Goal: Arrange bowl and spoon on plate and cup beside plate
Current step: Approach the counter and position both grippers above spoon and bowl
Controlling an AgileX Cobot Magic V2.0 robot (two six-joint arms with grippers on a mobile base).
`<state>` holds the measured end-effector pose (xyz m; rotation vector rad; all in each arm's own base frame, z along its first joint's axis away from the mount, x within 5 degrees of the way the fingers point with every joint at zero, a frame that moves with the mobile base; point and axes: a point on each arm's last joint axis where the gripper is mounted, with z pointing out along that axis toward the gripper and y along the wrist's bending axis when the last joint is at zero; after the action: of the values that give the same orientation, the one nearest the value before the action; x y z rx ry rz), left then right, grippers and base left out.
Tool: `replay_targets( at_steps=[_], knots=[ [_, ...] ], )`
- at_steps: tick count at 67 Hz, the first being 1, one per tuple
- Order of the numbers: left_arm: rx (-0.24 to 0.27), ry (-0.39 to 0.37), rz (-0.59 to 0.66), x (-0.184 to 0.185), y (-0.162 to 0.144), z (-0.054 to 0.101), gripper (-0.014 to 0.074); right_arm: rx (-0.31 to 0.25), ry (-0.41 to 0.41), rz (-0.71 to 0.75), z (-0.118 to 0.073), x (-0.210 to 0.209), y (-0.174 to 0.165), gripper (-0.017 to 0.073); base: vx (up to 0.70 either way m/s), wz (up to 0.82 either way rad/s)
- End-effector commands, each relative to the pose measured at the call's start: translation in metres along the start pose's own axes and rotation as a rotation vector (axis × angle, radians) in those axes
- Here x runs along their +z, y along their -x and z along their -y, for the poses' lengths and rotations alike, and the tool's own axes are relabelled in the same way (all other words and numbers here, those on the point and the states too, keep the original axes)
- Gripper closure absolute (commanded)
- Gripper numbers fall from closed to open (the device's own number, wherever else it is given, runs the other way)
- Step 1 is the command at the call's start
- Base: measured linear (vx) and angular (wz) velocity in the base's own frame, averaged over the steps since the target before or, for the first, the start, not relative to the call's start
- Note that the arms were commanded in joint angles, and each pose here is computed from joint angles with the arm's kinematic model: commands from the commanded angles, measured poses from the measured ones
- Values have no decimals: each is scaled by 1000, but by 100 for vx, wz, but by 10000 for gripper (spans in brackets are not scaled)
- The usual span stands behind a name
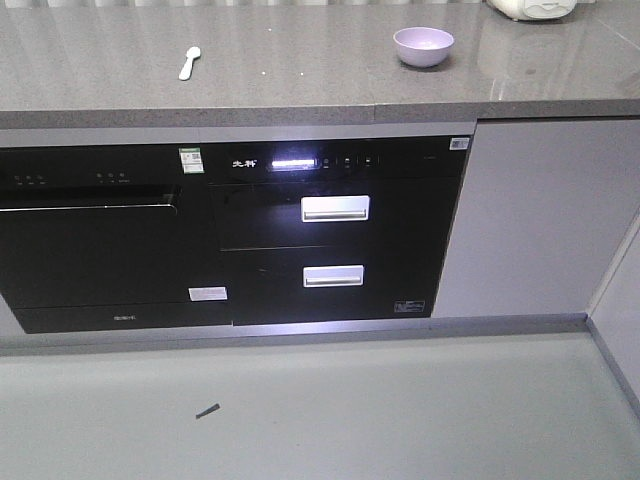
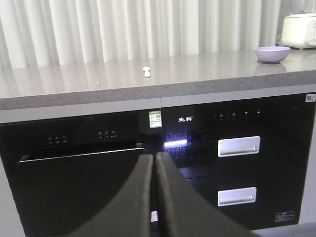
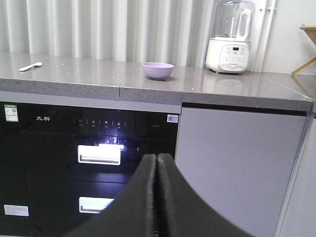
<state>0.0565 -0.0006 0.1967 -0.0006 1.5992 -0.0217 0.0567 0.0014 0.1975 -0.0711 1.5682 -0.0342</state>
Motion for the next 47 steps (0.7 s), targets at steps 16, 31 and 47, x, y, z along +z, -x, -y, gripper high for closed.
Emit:
replay_targets(
  at_steps=[16, 31, 47],
  knots=[
    [-10, -10, 109, -3, 14, 1, 600, -14, -13, 67, 1, 0, 5, 570, 17, 2],
    [-10, -10, 109, -3, 14, 1, 600, -14, -13, 67, 1, 0, 5, 570, 19, 0],
    [-10, -10, 109, -3, 14, 1, 600, -14, -13, 67, 1, 0, 5, 570, 24, 0]
  ],
)
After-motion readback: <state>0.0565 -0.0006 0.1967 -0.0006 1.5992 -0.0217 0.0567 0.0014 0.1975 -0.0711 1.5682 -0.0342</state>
